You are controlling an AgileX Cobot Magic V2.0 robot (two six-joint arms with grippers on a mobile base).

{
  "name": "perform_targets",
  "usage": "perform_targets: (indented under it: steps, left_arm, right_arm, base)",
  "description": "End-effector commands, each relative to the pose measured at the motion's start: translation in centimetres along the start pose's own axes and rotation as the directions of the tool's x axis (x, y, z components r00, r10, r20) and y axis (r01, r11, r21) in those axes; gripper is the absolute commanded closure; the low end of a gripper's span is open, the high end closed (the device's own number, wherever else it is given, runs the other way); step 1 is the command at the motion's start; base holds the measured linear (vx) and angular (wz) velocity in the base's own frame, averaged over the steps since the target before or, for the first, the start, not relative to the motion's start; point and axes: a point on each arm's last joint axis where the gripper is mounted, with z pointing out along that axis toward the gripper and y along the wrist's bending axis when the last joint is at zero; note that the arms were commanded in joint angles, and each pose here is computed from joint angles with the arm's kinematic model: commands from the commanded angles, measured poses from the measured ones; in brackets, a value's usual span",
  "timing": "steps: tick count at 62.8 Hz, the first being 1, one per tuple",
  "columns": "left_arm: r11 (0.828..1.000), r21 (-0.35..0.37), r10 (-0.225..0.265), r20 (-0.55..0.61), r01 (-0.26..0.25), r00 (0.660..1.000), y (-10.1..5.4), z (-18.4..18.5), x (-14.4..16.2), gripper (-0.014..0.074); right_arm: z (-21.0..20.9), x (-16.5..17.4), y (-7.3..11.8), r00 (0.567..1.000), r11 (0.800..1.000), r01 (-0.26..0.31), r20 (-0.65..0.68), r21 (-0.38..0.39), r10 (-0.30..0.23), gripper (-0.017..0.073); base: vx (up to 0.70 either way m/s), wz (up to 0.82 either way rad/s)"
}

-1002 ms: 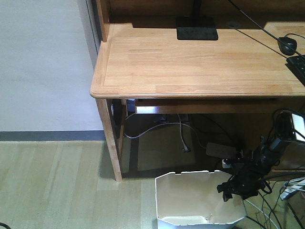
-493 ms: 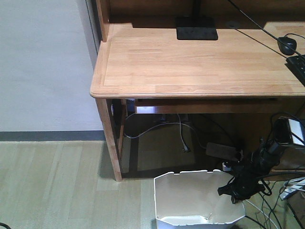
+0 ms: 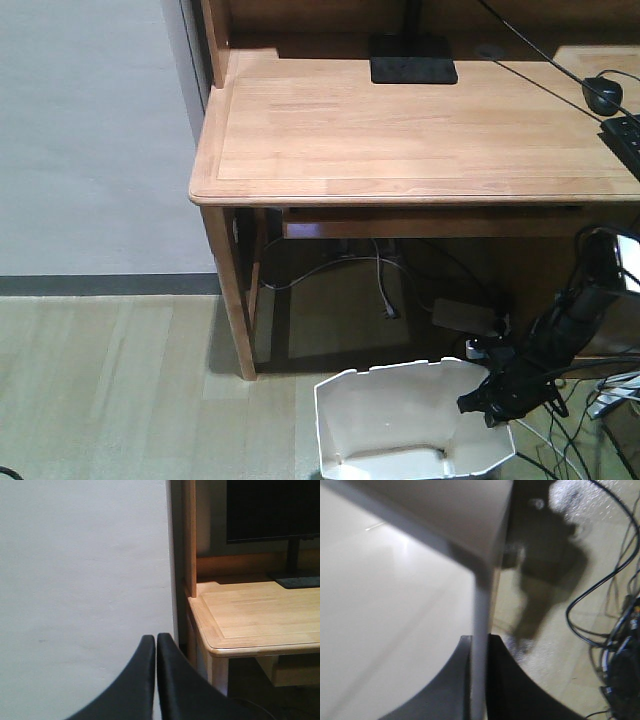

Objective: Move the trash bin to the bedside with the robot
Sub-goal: 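Lift the bin slightly and pull it out from under the desk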

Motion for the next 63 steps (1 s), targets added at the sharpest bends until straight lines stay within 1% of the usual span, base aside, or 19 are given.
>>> perform_targets:
  steps: [1,4,8,9,13,15,16,18,19,22,23,27,30,35,39,42,46,57,63]
  left_arm:
    - [1.0,0.008,-0.024,0.077,0.023,0.997,0.0,-0.1,-0.4,0.06]
    - [1.0,0.008,-0.024,0.077,0.023,0.997,0.0,-0.1,-0.4,0.06]
    - [1.0,0.008,-0.024,0.077,0.023,0.997,0.0,-0.1,-0.4,0.06]
    - [1.0,0.008,-0.024,0.077,0.023,0.997,0.0,-0.1,-0.4,0.06]
    - [1.0,0.008,-0.024,0.077,0.023,0.997,0.0,-0.1,-0.4,0.06]
    - [1.0,0.008,-0.024,0.077,0.023,0.997,0.0,-0.1,-0.4,0.06]
    - [1.0,0.008,-0.024,0.077,0.023,0.997,0.0,-0.1,-0.4,0.06]
    - [1.0,0.008,-0.024,0.077,0.023,0.997,0.0,-0.1,-0.4,0.06]
    - [1.0,0.008,-0.024,0.077,0.023,0.997,0.0,-0.1,-0.4,0.06]
    - [1.0,0.008,-0.024,0.077,0.023,0.997,0.0,-0.1,-0.4,0.06]
    - [1.0,0.008,-0.024,0.077,0.023,0.997,0.0,-0.1,-0.4,0.06]
    - [1.0,0.008,-0.024,0.077,0.023,0.997,0.0,-0.1,-0.4,0.06]
    - [1.0,0.008,-0.024,0.077,0.023,0.997,0.0,-0.1,-0.4,0.06]
    - [1.0,0.008,-0.024,0.077,0.023,0.997,0.0,-0.1,-0.4,0.06]
    - [1.0,0.008,-0.024,0.077,0.023,0.997,0.0,-0.1,-0.4,0.06]
    - [1.0,0.008,-0.024,0.077,0.023,0.997,0.0,-0.1,-0.4,0.06]
    - [1.0,0.008,-0.024,0.077,0.023,0.997,0.0,-0.1,-0.4,0.06]
    - [1.0,0.008,-0.024,0.077,0.023,0.997,0.0,-0.1,-0.4,0.06]
    - [1.0,0.008,-0.024,0.077,0.023,0.997,0.0,-0.1,-0.4,0.06]
  right_arm:
    - [-3.8,-1.2,0.5,0.997,0.994,0.079,0.033,-0.074,-0.076,0.0561]
    - [-4.5,-1.0,0.8,0.995,0.988,0.092,0.036,-0.12,-0.089,0.0561]
    - [-5.5,-1.0,0.8,0.997,0.981,0.066,0.054,-0.181,-0.057,0.0561]
    - [-5.8,-0.9,0.8,0.996,0.978,0.071,0.059,-0.197,-0.061,0.0561]
    - [-6.9,-0.9,0.5,0.995,0.97,0.03,0.097,-0.24,-0.006,0.0561]
    - [-7.3,-0.8,0.3,0.994,0.968,0.022,0.11,-0.251,0.006,0.0561]
    - [-7.8,-0.9,0.2,0.991,0.966,0.001,0.127,-0.258,0.032,0.0561]
    - [-8.4,-0.8,-0.2,0.987,0.963,-0.019,0.149,-0.269,0.061,0.0561]
    - [-8.5,-0.6,-0.2,0.987,0.962,-0.014,0.153,-0.271,0.057,0.0561]
    - [-9.7,-0.5,-0.7,0.977,0.956,-0.036,0.19,-0.293,0.095,0.0561]
    - [-9.8,-0.4,-0.7,0.977,0.955,-0.029,0.194,-0.296,0.089,0.0561]
    - [-11.2,-0.1,-1.0,0.965,0.943,-0.032,0.236,-0.332,0.116,0.0561]
    - [-12.0,0.3,-1.0,0.961,0.935,-0.021,0.252,-0.355,0.117,0.0561]
    - [-13.4,0.8,-1.1,0.953,0.925,-0.02,0.273,-0.38,0.133,0.0561]
    - [-14.5,1.3,-0.7,0.951,0.923,-0.013,0.28,-0.383,0.13,0.0561]
    - [-15.4,1.7,-0.3,0.95,0.923,0.001,0.287,-0.386,0.119,0.0561]
    - [-16.4,2.4,0.3,0.949,0.915,0.014,0.292,-0.404,0.114,0.0561]
    - [-18.9,4.2,2.1,0.945,0.882,0.058,0.311,-0.468,0.103,0.0561]
    - [-20.2,4.8,2.6,0.939,0.881,0.068,0.327,-0.468,0.101,0.0561]
  base:
    - [0.0,0.0]
    - [0.0,0.0]
    - [0.0,0.0]
    - [0.0,0.0]
    - [0.0,0.0]
    - [0.0,0.0]
    - [0.0,0.0]
    - [0.0,0.0]
    - [0.0,0.0]
    - [0.0,0.0]
    - [0.0,0.0]
    - [0.0,0.0]
    - [0.0,0.0]
    - [0.0,0.0]
    - [0.0,0.0]
    - [0.0,0.0]
    - [0.0,0.0]
    - [0.0,0.0]
    - [0.0,0.0]
